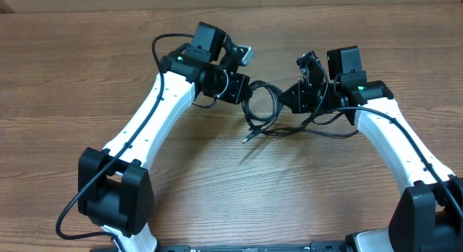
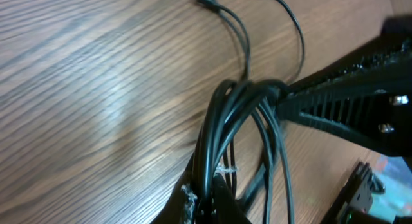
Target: Untangle cables
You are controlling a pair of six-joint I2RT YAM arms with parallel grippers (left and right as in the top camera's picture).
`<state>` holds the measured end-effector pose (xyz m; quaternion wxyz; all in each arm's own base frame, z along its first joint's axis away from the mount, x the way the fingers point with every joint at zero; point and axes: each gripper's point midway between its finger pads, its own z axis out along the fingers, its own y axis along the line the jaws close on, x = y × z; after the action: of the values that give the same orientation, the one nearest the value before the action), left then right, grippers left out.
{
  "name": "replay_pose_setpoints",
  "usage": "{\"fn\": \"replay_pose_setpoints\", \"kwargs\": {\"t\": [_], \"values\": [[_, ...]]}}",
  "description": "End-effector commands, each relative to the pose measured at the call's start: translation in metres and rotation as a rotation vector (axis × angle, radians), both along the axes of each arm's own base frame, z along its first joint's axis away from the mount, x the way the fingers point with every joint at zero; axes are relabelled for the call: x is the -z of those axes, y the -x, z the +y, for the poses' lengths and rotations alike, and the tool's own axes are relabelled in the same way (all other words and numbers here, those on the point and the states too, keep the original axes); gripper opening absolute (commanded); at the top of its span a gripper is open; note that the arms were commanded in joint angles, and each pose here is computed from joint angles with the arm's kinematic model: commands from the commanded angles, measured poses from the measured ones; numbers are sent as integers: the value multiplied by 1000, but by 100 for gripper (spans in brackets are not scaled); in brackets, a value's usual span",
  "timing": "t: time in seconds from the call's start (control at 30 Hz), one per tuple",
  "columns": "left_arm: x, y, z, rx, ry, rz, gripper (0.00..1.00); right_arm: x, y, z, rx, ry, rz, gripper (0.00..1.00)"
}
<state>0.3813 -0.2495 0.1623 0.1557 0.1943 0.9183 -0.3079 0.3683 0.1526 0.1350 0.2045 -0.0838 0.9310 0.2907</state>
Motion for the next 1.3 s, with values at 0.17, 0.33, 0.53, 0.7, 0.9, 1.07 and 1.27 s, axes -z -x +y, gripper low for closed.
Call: {"fn": "replay_pose_setpoints", "kwargs": {"t": [0.17,0.33,0.53,0.7,0.9,1.07,1.27], "values": [[-33,-32,53,-225,-11,-52,4,19,-6,-85,457,343,88,4],[-54,-16,30,-80,100,-82,4,8,-4,-42,264,154,79,6],[-47,14,10,60,83,-56,4,-43,7,29,-148,-213,-81,36],[-43,22,6,79,60,-40,4,-58,5,39,-201,-283,-131,36],[-48,29,-1,119,114,-24,4,-58,6,40,-206,-290,-129,36],[-45,24,4,99,77,-44,4,-55,11,39,-203,-290,-100,45],[-36,14,15,20,3,-44,4,-55,12,39,-202,-290,-92,43]]}}
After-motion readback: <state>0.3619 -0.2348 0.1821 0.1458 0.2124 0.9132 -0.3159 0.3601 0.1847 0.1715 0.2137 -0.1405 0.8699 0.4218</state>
